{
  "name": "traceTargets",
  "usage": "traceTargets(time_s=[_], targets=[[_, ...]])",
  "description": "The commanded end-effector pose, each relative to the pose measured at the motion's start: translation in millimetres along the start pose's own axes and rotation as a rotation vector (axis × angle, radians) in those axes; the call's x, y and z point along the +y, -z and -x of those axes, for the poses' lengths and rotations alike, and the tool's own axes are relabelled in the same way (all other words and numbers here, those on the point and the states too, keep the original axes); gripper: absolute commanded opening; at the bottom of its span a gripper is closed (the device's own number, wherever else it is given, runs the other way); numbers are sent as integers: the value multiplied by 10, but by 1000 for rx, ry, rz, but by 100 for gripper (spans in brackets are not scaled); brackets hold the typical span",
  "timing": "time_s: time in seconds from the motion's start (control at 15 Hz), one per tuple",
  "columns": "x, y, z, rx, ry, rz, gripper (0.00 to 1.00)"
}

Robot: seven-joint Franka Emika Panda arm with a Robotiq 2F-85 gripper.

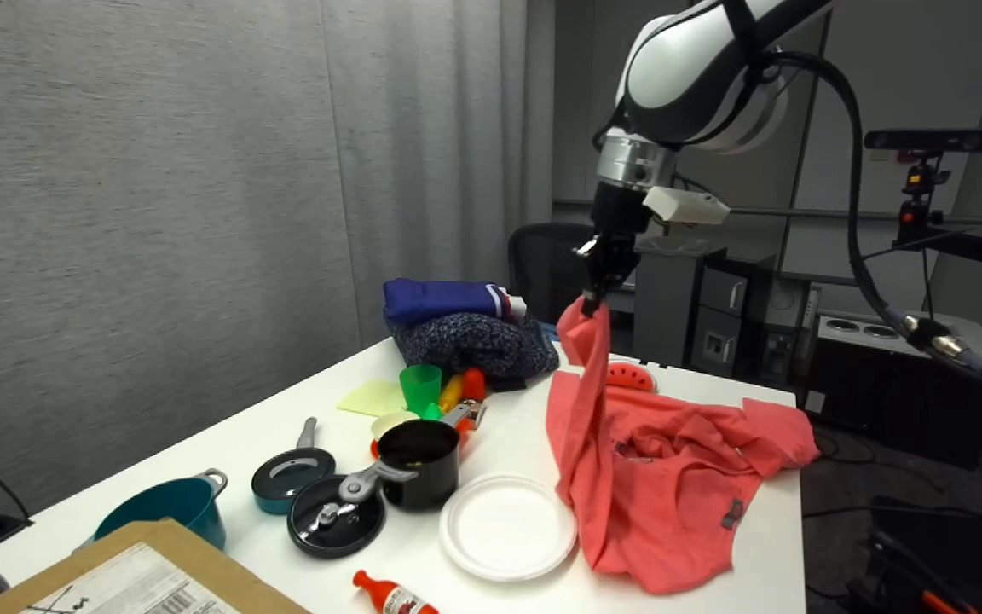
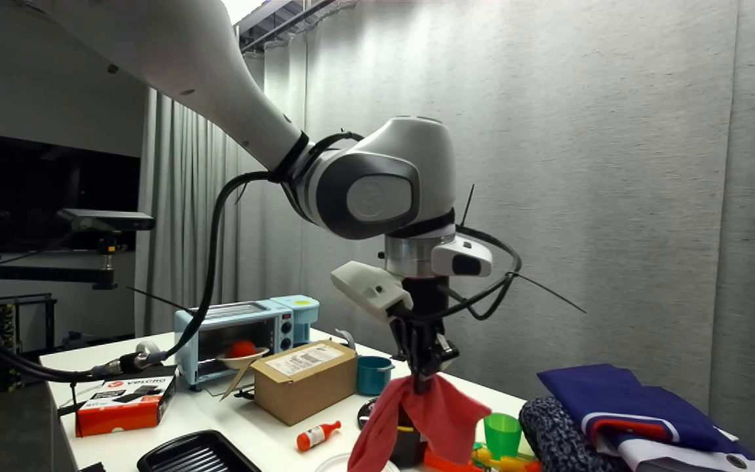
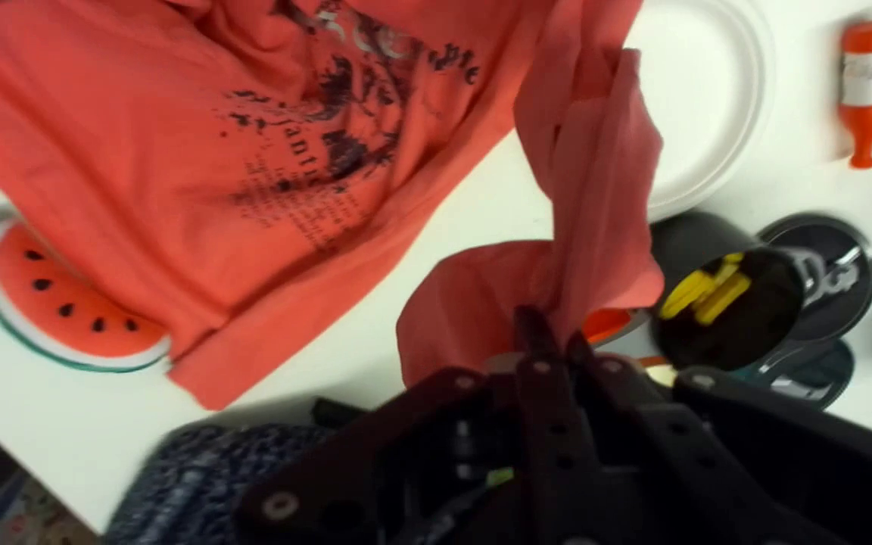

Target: Fold the shirt

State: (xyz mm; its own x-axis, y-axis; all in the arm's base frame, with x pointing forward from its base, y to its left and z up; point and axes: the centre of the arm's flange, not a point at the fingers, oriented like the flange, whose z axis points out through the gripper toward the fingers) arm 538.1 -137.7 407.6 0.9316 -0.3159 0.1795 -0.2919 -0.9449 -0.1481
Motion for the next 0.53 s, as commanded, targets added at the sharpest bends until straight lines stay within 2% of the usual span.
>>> traceTargets(time_s=[0.0, 0.27, 0.47], targets=[[694, 42, 101, 105, -91, 2, 1], [796, -498, 7, 73, -105, 49, 1], [677, -909, -137, 80, -126, 76, 1]])
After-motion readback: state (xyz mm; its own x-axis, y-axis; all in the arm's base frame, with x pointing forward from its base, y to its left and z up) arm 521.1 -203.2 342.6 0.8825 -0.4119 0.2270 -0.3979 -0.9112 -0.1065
